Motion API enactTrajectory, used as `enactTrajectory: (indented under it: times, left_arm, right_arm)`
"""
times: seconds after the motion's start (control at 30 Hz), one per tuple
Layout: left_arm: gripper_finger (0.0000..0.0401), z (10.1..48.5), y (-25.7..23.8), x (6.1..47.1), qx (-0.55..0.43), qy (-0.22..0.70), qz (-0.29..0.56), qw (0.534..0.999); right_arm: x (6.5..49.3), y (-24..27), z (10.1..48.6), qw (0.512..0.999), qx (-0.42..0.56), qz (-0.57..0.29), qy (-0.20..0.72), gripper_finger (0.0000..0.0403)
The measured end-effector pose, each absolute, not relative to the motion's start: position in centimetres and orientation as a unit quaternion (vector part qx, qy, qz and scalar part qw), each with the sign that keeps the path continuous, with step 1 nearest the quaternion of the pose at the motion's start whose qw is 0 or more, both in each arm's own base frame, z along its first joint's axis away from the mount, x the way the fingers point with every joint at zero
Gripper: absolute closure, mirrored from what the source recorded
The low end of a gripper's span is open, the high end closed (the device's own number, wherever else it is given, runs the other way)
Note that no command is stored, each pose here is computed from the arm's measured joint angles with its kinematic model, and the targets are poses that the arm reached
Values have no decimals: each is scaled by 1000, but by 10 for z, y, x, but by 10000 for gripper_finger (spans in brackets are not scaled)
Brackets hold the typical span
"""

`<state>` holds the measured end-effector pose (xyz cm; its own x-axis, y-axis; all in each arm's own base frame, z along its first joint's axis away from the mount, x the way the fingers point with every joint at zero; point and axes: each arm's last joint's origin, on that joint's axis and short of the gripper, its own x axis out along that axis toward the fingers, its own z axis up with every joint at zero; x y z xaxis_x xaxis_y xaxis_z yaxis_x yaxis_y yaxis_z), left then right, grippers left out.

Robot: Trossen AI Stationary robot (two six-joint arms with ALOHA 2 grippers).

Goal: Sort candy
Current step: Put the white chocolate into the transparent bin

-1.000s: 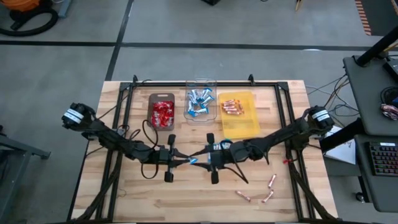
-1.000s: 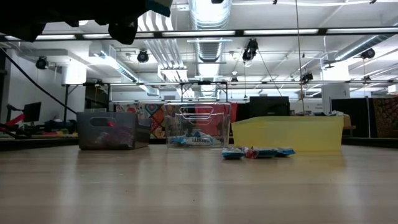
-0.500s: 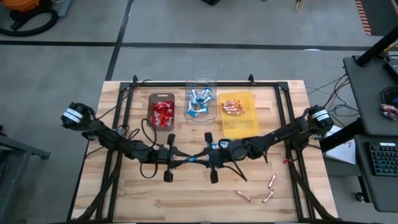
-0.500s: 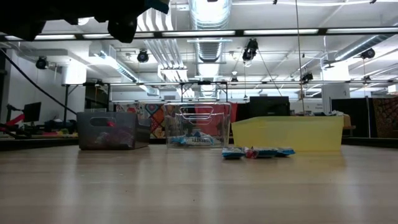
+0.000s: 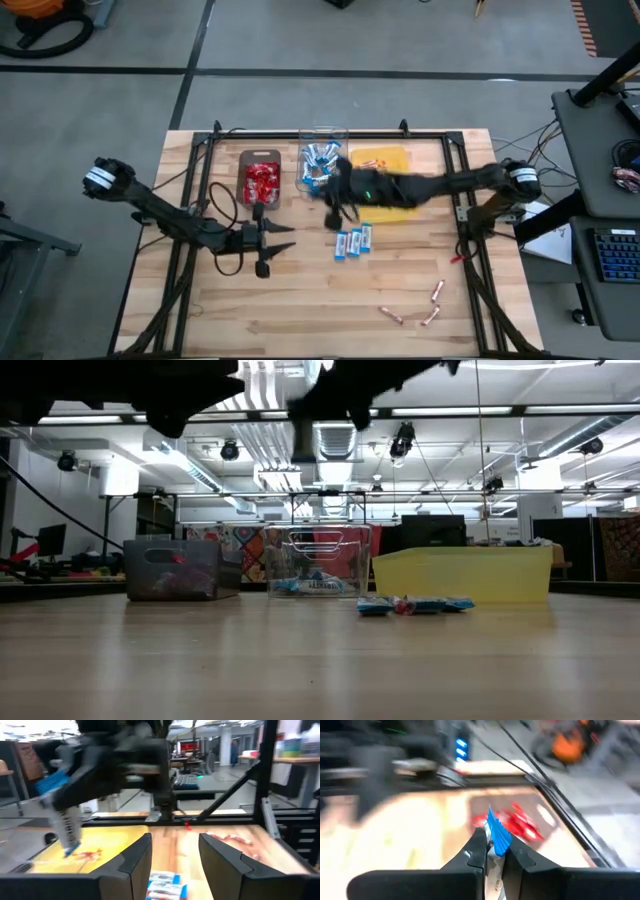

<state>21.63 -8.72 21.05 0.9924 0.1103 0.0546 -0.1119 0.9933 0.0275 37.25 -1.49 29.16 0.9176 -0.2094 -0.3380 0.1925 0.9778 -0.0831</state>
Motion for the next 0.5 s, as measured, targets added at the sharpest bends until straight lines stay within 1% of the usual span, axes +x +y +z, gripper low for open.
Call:
enactTrajectory:
  times: [0.07,0.17,0.3,0.37,0.5]
  left_arm:
    - [257,213,-85,212,16,-23,60,998]
    - [263,217,-82,206,14,-19,70,997]
    - [270,223,-78,200,7,-17,73,997]
    - [272,225,-77,197,8,-16,73,997]
    - [276,227,-76,195,9,-14,73,997]
  right_arm:
    - [373,-43,289,969,3,-142,201,382]
    - [372,-83,282,950,68,-204,228,382]
    - [365,-132,265,903,171,-285,270,381]
    - [362,-148,252,878,209,-305,302,378]
    - [364,-164,232,853,244,-307,343,371]
